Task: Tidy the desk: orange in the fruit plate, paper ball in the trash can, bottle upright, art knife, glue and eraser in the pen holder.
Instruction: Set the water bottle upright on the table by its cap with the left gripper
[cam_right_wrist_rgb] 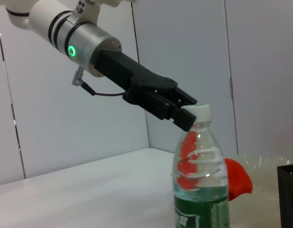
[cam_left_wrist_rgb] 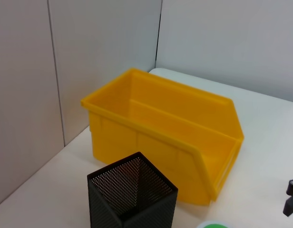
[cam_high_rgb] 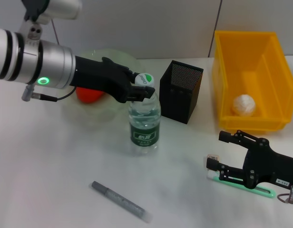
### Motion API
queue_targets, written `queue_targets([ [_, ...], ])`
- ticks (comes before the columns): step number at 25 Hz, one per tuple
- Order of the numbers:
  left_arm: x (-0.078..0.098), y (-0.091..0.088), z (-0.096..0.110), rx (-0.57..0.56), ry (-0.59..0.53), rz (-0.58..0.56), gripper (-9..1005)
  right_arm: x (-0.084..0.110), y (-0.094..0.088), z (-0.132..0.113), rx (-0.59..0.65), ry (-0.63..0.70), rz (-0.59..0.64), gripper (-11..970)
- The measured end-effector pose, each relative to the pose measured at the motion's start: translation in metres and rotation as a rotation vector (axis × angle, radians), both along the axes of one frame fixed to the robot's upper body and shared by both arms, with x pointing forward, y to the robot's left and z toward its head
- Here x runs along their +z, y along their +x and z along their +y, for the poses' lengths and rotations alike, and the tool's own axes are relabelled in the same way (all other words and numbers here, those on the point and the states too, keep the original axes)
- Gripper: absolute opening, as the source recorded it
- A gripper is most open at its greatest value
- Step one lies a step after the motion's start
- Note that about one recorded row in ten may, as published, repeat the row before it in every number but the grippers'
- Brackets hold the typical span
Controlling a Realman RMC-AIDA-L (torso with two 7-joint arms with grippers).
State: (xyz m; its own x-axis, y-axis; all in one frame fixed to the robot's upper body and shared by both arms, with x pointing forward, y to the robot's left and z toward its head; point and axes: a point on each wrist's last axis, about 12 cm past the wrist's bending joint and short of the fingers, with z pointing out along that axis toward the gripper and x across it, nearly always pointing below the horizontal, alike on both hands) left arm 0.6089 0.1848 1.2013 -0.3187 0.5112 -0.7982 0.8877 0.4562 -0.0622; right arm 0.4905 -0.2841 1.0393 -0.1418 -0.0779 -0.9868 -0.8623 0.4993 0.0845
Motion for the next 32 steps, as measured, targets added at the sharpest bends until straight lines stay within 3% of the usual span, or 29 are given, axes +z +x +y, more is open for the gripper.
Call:
queue_targets([
  [13, -0.005, -0.011, 0.026, -0.044, -0.018, -0.053, 440, 0.0, -0.001, 0.002, 0.007, 0.009, 0.005, 762],
  [14, -0.006, -0.013, 0.038, -0.038, -0.023, -0.074, 440, -0.001, -0.002, 0.003, 0.009, 0.012, 0.008, 762],
  [25, -0.002, -0.021, 0.071, -0.017, -0.049, -0.068, 441, -0.001, 0.0, 0.007, 0.023, 0.023, 0.012, 759],
  [32, -0.003, -0.029, 0.1, 0.06, -0.04, -0.073, 442, 0.0, 0.001, 0.011, 0.032, 0.03, 0.014, 758],
])
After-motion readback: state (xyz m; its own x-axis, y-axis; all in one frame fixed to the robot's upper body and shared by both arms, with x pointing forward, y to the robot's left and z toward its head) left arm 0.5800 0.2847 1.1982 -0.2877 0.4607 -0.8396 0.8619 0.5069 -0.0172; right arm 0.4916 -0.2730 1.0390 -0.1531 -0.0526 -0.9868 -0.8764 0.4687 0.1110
